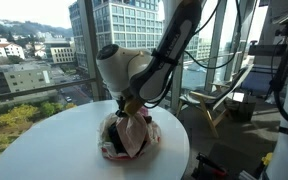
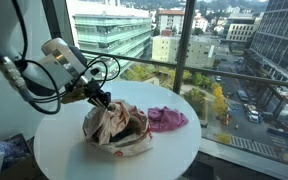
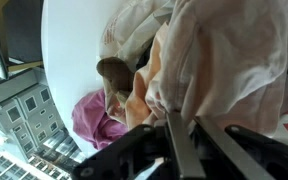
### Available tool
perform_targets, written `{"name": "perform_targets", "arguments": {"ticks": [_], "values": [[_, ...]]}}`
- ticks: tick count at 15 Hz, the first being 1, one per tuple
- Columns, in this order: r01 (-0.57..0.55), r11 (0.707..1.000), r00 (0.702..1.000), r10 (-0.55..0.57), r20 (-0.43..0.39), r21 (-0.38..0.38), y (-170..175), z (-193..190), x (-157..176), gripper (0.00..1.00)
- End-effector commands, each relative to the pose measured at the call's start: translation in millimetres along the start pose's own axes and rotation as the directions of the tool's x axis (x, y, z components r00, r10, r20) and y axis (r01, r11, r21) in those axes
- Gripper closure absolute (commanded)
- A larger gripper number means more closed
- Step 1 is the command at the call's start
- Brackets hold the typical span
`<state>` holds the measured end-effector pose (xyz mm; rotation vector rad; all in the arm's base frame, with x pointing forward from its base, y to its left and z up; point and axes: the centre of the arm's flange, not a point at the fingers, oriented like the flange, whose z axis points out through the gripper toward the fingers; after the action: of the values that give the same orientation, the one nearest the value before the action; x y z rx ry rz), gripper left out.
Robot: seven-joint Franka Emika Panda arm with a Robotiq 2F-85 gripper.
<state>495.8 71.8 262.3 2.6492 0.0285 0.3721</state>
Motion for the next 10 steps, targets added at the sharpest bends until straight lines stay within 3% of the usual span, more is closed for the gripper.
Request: {"name": "perform_targets", "arguments": {"ticks": [1, 4, 10], "values": [[-0.032, 0.999, 0.996, 0.029, -0.080, -0.032, -3, 13, 39, 0.98], [-0.032, 0.999, 0.997, 0.030, -0.074, -0.024, -8, 26, 53, 0.98], [-0.014, 1.000, 0.999, 0.014, -0.036, 0.000, -29, 98, 53, 0.98]]}}
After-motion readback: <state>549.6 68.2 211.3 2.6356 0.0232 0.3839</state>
